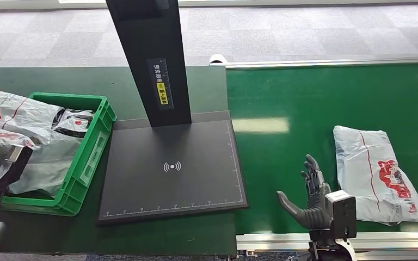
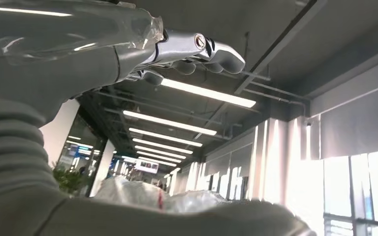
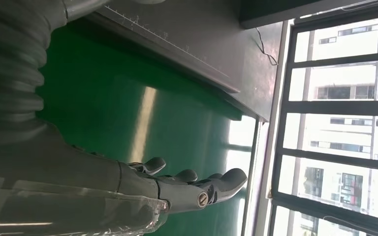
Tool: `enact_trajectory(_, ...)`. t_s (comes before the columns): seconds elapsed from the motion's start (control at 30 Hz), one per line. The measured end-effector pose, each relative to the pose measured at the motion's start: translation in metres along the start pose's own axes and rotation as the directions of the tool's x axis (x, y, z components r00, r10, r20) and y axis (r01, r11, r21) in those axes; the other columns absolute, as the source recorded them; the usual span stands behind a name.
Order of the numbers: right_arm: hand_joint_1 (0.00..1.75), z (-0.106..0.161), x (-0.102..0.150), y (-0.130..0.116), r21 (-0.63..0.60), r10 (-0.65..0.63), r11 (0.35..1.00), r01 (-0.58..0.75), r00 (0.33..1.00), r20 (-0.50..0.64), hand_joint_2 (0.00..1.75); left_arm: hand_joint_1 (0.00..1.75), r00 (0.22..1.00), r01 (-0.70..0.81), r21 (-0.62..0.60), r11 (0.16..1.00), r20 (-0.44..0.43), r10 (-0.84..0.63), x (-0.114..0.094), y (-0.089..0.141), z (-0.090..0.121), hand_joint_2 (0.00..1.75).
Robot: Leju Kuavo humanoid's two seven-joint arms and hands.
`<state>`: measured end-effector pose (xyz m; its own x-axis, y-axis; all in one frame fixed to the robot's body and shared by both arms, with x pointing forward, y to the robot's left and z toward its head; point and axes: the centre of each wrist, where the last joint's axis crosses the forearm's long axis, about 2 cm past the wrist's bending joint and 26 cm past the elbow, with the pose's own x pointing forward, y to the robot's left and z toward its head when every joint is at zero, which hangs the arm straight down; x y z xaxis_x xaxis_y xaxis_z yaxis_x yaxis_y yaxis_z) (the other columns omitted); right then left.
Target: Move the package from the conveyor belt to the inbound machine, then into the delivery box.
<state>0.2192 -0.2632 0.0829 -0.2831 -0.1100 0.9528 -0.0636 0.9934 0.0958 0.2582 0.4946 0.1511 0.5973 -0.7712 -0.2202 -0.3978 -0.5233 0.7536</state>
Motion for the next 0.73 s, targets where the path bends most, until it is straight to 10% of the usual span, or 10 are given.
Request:
enact_trajectory(0.47, 0.0, 0.0, 0.0, 0.0, -0.001, -0.007, 1.0, 0.007, 1.0, 0.002, 1.75, 0.0, 0.976, -0.156, 0.065, 0.986, 0.162, 0.144, 0.041, 0.024, 0.02, 0.0)
enact_trajectory(0.6, 0.0, 0.0, -0.001, 0.002, 0.004, -0.01, 1.0, 0.01, 1.0, 0.004, 1.75, 0.0, 0.923, -0.312, 0.058, 0.948, 0.255, 0.288, 0.072, 0.044, 0.038, 1.75)
enact_trajectory(0.73, 0.0, -0.002, -0.002, 0.004, 0.011, -0.015, 1.0, 0.015, 1.0, 0.01, 1.75, 0.0, 0.78, -0.559, 0.014, 0.829, 0.349, 0.52, 0.09, 0.063, 0.041, 1.75)
